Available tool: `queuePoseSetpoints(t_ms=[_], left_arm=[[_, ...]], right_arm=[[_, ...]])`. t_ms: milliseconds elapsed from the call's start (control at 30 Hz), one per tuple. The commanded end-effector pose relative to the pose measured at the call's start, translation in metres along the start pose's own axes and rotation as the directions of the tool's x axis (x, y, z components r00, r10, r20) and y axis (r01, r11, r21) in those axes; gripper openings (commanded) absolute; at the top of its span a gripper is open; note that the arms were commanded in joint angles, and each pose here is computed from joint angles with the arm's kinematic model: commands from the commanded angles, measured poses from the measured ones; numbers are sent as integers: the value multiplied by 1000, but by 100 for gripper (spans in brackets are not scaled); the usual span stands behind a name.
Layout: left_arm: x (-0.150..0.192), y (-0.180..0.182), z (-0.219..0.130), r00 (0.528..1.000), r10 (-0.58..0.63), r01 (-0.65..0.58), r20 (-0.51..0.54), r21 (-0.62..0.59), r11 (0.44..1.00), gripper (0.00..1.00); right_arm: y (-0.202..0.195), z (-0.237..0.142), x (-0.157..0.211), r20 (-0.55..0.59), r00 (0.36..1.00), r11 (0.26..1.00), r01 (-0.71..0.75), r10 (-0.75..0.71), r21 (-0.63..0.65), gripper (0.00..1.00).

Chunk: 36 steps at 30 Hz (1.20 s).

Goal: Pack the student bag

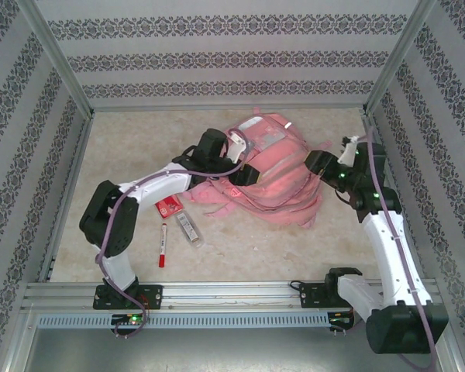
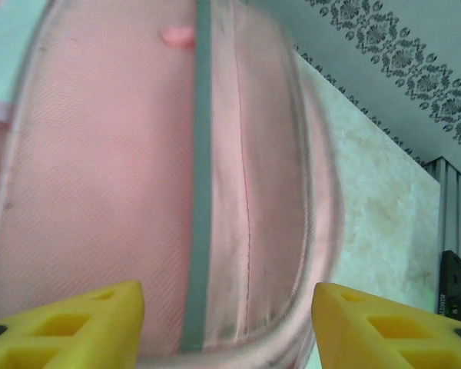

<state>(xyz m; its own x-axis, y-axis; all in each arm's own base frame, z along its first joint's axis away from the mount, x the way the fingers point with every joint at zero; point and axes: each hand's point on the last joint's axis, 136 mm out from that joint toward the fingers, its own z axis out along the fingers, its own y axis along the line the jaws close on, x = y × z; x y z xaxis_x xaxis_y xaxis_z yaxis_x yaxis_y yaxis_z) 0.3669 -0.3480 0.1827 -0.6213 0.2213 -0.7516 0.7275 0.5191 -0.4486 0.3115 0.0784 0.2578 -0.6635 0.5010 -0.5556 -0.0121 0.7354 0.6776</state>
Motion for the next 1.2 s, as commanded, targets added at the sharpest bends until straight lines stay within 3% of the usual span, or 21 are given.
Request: queuePoseSetpoints(t_ms=[0,133,300,467,600,833,1000,1167], left_arm=[[-22,13,-45,989,-136,140,63,-59,988,61],[-2,55,-84,925,-377,377,51,-253,891,62],[46,92,-136,837,-545,508,51,-447,737,63],[91,116,-184,670,-727,689,150,-490,534,60],[117,128,-209,583,-779,767,231,-473,433,55],[152,169,-198,468,-836,849,287,-410,334,14],[172,196,-185,473,-834,828,283,-465,312,13],[207,211,-190,426,-862,801,276,-558,218,7]], right_arm=[[23,6,12,-80,983,985,161,-166,-59,59],[50,23,24,-141,956,963,241,-257,-123,59],[97,54,69,-290,876,911,313,-386,-269,55],[142,93,125,-393,790,866,328,-471,-378,55],[172,127,161,-473,723,848,308,-503,-431,51],[214,186,198,-576,671,860,192,-467,-473,47],[227,236,197,-578,691,873,164,-434,-459,46],[230,283,206,-604,713,902,93,-357,-422,46]])
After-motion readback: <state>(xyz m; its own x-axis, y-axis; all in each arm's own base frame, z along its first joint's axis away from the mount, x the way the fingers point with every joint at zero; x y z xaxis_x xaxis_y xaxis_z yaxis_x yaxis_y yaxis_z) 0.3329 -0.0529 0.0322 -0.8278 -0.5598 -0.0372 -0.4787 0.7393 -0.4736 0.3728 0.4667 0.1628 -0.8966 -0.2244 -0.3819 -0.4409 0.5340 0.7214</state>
